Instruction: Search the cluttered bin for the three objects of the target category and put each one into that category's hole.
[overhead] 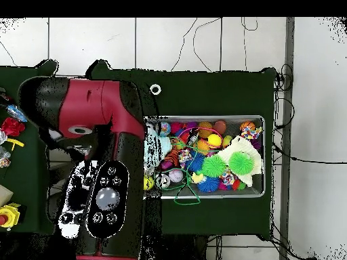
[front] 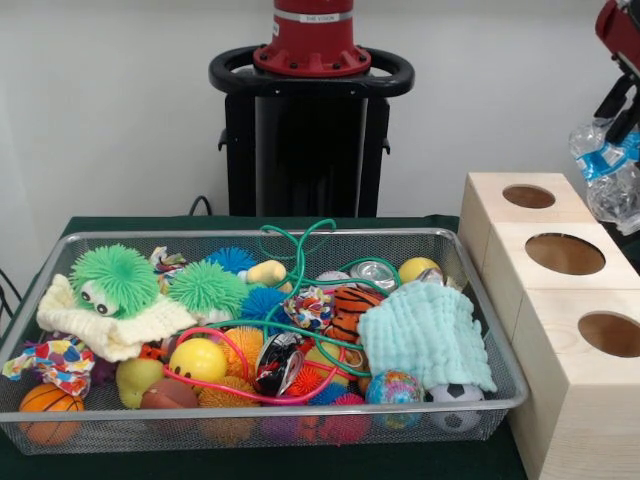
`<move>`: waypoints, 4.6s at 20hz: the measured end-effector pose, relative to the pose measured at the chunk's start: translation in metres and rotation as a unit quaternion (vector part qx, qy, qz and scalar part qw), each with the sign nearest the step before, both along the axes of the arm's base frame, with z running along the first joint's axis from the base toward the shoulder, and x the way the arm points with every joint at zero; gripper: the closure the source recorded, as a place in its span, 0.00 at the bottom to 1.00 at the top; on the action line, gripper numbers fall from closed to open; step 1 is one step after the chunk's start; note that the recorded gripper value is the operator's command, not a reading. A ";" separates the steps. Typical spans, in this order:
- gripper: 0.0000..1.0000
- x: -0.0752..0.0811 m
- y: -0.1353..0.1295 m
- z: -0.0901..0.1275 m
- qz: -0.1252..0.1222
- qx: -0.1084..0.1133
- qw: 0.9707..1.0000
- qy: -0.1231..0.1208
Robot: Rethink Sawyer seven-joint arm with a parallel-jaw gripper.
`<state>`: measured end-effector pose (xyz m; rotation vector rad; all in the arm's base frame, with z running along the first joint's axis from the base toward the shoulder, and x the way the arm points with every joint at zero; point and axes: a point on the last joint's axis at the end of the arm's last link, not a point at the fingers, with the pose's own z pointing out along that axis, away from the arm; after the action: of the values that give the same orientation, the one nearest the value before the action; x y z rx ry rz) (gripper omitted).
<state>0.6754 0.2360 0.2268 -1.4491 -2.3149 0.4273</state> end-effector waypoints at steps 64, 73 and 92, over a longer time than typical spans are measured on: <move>1.00 -0.034 -0.014 -0.098 -0.038 -0.018 0.998 0.051; 0.00 -0.031 -0.009 -0.121 -0.050 -0.006 0.997 0.051; 0.00 -0.007 -0.031 -0.021 -0.075 0.020 0.997 -0.011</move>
<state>0.6689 0.2054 0.2056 -1.6021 -2.1980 0.3211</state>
